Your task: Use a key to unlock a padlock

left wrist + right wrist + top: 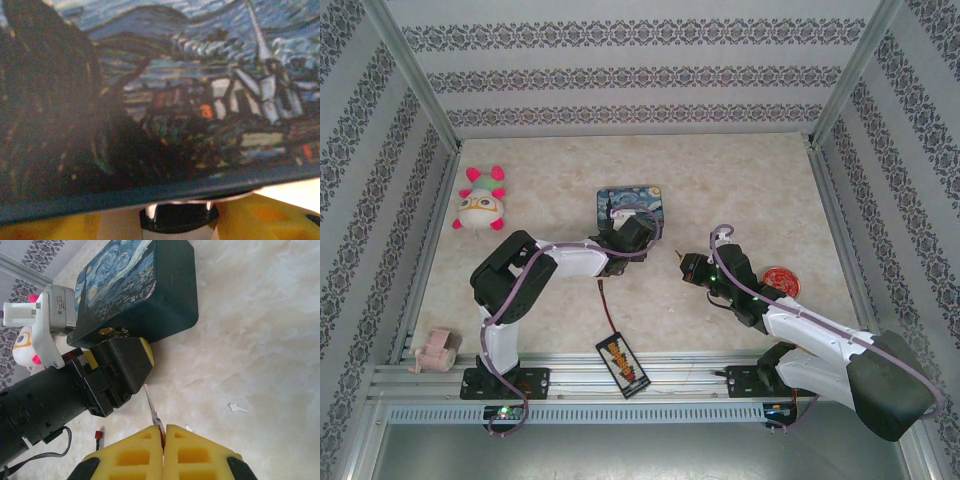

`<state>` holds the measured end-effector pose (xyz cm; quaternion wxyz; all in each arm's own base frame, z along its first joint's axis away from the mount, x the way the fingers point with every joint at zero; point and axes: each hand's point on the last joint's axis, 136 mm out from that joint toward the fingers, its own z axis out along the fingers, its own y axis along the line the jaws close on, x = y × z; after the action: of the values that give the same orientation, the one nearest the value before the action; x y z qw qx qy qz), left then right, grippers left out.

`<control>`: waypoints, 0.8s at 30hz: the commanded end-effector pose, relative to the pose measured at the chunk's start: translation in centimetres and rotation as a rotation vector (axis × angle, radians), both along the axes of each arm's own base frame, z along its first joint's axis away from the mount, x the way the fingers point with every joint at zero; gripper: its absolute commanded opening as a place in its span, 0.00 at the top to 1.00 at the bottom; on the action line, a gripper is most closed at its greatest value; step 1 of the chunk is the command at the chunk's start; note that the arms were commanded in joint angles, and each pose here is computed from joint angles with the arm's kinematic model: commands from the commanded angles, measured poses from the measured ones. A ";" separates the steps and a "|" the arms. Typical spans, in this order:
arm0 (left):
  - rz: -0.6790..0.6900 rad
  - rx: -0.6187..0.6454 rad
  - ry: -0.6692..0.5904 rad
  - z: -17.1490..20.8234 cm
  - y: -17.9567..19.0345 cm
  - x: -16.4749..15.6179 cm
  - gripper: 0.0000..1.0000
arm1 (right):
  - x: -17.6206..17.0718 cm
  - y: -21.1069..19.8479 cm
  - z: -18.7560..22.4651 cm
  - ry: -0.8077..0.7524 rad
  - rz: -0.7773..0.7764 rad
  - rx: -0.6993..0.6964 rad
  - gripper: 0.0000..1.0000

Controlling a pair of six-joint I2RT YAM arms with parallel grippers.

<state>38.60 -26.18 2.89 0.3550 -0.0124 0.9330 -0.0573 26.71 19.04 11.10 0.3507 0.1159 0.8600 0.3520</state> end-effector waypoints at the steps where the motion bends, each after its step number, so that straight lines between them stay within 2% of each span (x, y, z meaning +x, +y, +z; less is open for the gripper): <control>1: -0.008 0.049 -0.022 0.1 -0.3 0.5 0.41 | 0.5 0.4 1.6 -0.044 0.014 0.021 1.00; 6: -0.007 0.056 -0.024 -0.4 -0.4 0.7 0.42 | 0.5 0.5 1.6 -0.045 0.014 0.022 1.00; 7: -0.008 0.055 -0.026 -0.4 -0.5 0.8 0.45 | 0.5 0.5 1.6 -0.045 0.014 0.021 1.00; 15: -0.028 0.063 -0.034 -0.7 -1.1 1.4 0.52 | 0.5 0.4 1.5 -0.043 0.014 0.021 1.00; 19: -0.044 0.054 -0.026 -0.6 -1.5 1.4 0.65 | 0.4 0.3 1.3 -0.040 0.012 0.018 1.00; 24: -0.050 -0.007 -0.009 0.4 -2.1 1.1 0.76 | 0.4 0.4 1.0 -0.042 0.017 0.016 1.00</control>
<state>39.83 -26.37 2.30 0.3642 0.0040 0.9308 -0.0295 26.72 19.05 11.13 0.3511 0.1156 0.8598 0.3524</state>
